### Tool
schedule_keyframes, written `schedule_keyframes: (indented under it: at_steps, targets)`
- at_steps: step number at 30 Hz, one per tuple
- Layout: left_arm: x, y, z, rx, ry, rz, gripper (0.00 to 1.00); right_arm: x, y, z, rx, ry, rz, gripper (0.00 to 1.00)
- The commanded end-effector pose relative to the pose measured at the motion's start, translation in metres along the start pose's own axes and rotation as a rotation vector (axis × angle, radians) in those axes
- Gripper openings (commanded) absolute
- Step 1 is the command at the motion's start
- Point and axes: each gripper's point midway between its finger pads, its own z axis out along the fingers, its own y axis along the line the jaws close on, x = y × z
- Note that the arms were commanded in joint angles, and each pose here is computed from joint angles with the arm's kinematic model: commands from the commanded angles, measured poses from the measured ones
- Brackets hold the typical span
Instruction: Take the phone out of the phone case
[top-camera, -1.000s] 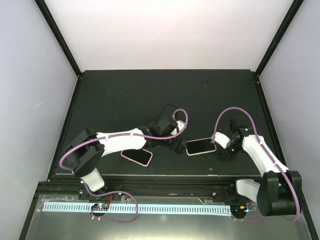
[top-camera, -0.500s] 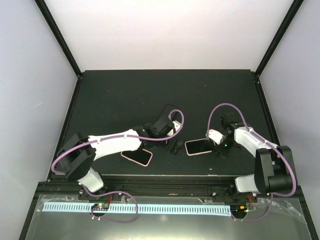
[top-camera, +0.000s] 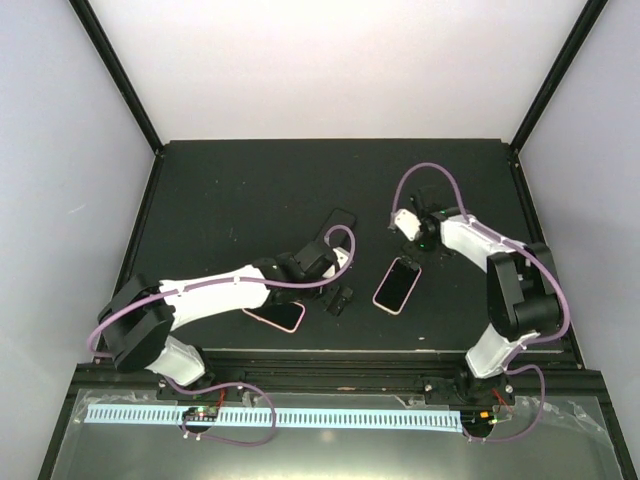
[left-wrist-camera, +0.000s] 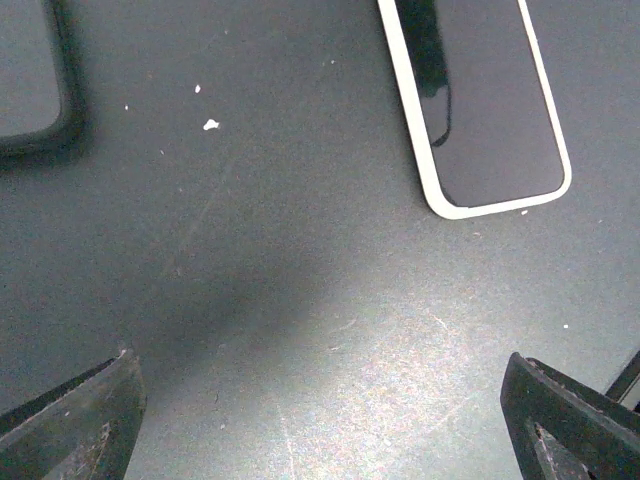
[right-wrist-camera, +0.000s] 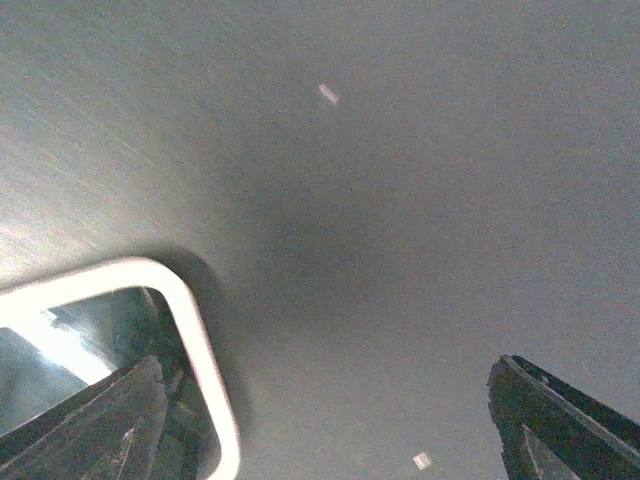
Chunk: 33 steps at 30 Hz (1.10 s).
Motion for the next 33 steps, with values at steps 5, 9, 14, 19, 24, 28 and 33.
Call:
schedule_keyframes:
  at_steps: [5,9,14,19,24,28,33]
  targets:
    - [-0.015,-0.004,-0.04,0.032,-0.094,-0.046,0.99,-0.028,0.047,0.008,-0.073,0.036,-0.04,0.9]
    - [-0.018,-0.003,-0.07,0.041,-0.171,-0.046,0.99,-0.038,0.032,-0.032,0.0,-0.06,-0.011,0.91]
    - [-0.008,0.005,-0.091,0.029,-0.216,-0.061,0.99,-0.018,0.029,-0.08,0.025,-0.09,0.001,0.9]
    - [-0.004,0.002,-0.107,0.085,-0.307,-0.084,0.99,0.036,0.046,-0.074,-0.025,0.06,-0.036,0.55]
    - [-0.004,0.011,-0.119,0.071,-0.405,-0.107,0.99,0.078,0.07,-0.055,-0.119,0.209,-0.058,0.04]
    - [0.002,0.019,-0.115,0.051,-0.427,-0.128,0.99,0.087,0.071,-0.039,-0.11,0.265,-0.042,0.05]
    - [0.012,0.03,-0.105,-0.004,-0.411,-0.132,0.99,0.063,0.063,-0.021,-0.107,0.241,0.007,0.09]
